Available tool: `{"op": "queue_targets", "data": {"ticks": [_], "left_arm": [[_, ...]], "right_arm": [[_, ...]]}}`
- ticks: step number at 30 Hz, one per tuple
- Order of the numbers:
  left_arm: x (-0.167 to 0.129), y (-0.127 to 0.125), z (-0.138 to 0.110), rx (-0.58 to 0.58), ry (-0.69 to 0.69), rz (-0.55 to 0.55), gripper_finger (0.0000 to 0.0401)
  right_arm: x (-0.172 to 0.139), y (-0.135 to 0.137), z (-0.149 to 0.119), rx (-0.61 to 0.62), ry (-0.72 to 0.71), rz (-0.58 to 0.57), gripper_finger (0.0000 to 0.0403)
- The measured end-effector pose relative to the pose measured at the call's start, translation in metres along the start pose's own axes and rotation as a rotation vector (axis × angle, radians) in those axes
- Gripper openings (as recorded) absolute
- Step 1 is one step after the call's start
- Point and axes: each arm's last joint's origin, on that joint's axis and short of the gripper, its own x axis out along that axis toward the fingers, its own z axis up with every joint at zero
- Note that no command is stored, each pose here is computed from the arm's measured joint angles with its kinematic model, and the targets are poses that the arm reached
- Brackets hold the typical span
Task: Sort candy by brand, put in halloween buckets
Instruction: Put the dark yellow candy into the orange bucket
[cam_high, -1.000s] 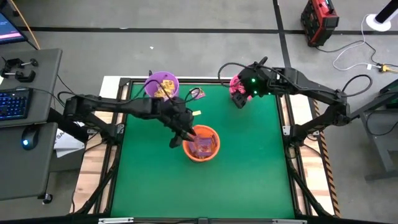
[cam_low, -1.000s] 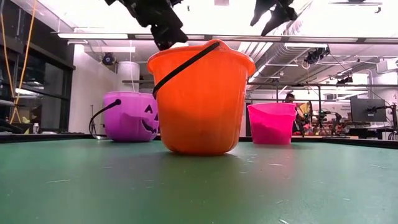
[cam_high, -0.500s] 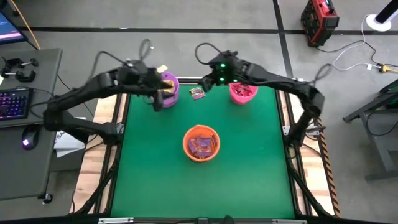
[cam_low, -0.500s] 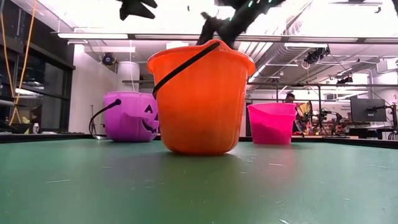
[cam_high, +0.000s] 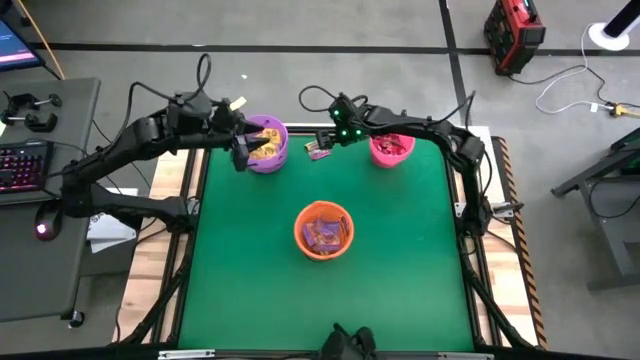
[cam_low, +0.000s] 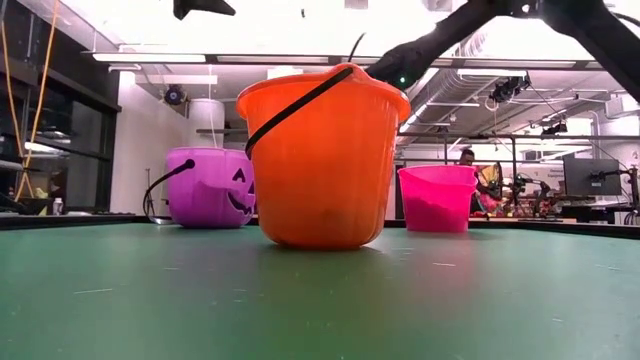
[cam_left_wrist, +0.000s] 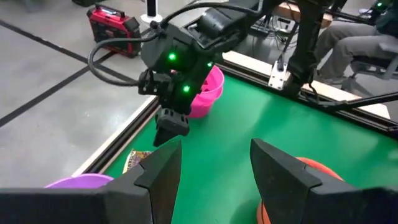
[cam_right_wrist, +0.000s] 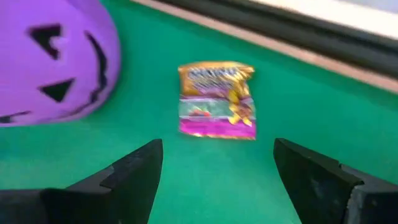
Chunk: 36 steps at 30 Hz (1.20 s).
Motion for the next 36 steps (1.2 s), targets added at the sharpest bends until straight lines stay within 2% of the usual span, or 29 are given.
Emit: {"op": "queue_targets", "data": {"ticks": [6, 9, 16, 19, 22, 25, 29, 36], "left_arm": [[0.013, 0.000, -0.001, 0.033, 0.037, 0.011, 0.0182], [0.021, 0.001, -0.002, 0.036, 0.058, 0.013, 0.0182], [0.040, 0.001, -0.004, 0.068, 0.100, 0.023, 0.0182], [0.045, 0.001, -0.005, 0.060, 0.115, 0.024, 0.0182], [0.045, 0.001, -0.005, 0.061, 0.111, 0.024, 0.0182], [0.043, 0.001, -0.004, 0.060, 0.106, 0.023, 0.0182], [0.041, 0.002, -0.004, 0.061, 0.101, 0.042, 0.0182], [0.041, 0.003, -0.004, 0.054, 0.099, 0.067, 0.0182]], "right_arm": [[0.003, -0.019, 0.002, 0.055, 0.058, -0.058, 0.0300], [0.001, -0.022, 0.007, 0.044, 0.047, -0.059, 0.0298], [-0.005, 0.010, 0.036, -0.095, 0.022, -0.019, 0.0255], [0.003, 0.022, 0.048, -0.168, 0.056, -0.040, 0.0226], [0.016, 0.026, 0.054, -0.243, 0.124, -0.069, 0.0179], [0.034, 0.022, 0.054, -0.302, 0.194, -0.095, 0.0114], [0.052, 0.002, 0.045, -0.266, 0.270, -0.061, 0.0020], [0.072, -0.026, 0.038, -0.145, 0.330, -0.012, 0.0008]]}}
